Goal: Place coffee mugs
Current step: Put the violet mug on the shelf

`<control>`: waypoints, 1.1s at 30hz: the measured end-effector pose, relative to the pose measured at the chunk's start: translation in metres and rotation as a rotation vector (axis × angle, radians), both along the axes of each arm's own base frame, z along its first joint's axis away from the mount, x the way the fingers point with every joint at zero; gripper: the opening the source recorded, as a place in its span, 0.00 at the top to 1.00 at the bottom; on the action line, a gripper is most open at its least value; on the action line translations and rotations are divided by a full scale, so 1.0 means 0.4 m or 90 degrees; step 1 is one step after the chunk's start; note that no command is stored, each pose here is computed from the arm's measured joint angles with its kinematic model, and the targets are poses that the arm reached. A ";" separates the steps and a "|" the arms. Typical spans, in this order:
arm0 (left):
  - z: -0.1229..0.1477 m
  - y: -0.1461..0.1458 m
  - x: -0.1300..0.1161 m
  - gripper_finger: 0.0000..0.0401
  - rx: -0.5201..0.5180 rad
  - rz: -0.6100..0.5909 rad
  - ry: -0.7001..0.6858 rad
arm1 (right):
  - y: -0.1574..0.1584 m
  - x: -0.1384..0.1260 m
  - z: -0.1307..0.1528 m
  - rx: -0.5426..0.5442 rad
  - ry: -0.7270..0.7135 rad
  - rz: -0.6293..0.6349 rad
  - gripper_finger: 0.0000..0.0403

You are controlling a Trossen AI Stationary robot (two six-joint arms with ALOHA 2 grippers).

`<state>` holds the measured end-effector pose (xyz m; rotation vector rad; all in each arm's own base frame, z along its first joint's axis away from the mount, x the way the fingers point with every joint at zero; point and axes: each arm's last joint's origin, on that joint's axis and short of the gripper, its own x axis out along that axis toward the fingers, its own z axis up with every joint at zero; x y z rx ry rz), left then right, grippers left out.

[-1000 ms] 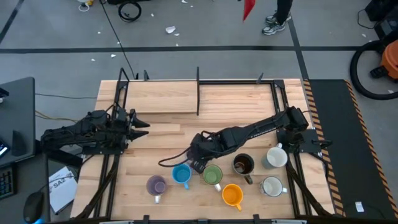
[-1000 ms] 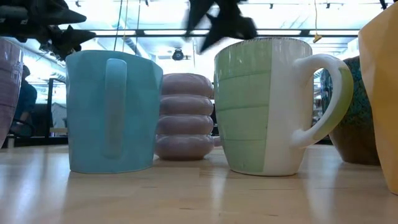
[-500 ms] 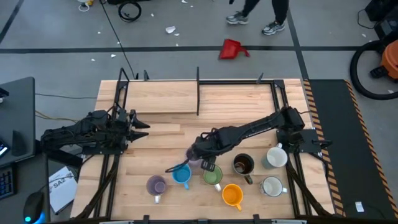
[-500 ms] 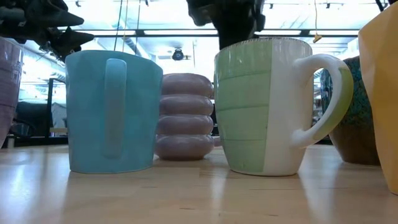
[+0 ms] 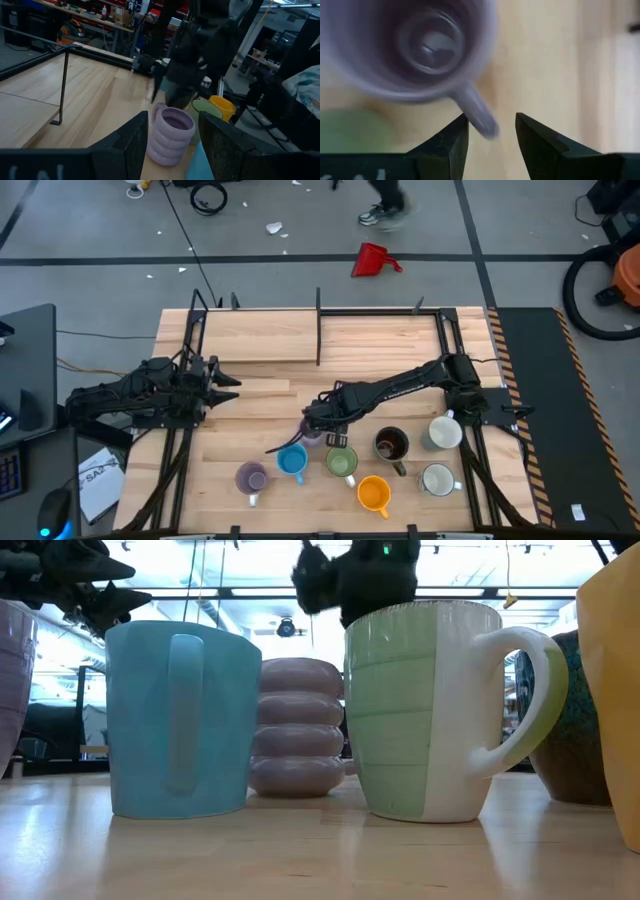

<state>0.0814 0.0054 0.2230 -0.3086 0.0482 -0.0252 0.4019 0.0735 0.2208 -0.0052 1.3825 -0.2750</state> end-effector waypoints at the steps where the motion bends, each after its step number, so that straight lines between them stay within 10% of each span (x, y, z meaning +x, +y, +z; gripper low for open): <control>1: 0.000 0.000 0.000 0.55 0.000 0.000 -0.001 | -0.007 0.000 -0.001 -0.006 0.004 -0.002 0.58; 23: 0.004 0.000 0.000 0.55 0.007 0.000 -0.010 | -0.158 0.037 0.002 -0.060 -0.023 0.011 0.58; 33: 0.028 0.000 0.000 0.55 0.004 0.000 -0.073 | -0.179 0.059 0.127 -0.087 -0.059 0.129 0.58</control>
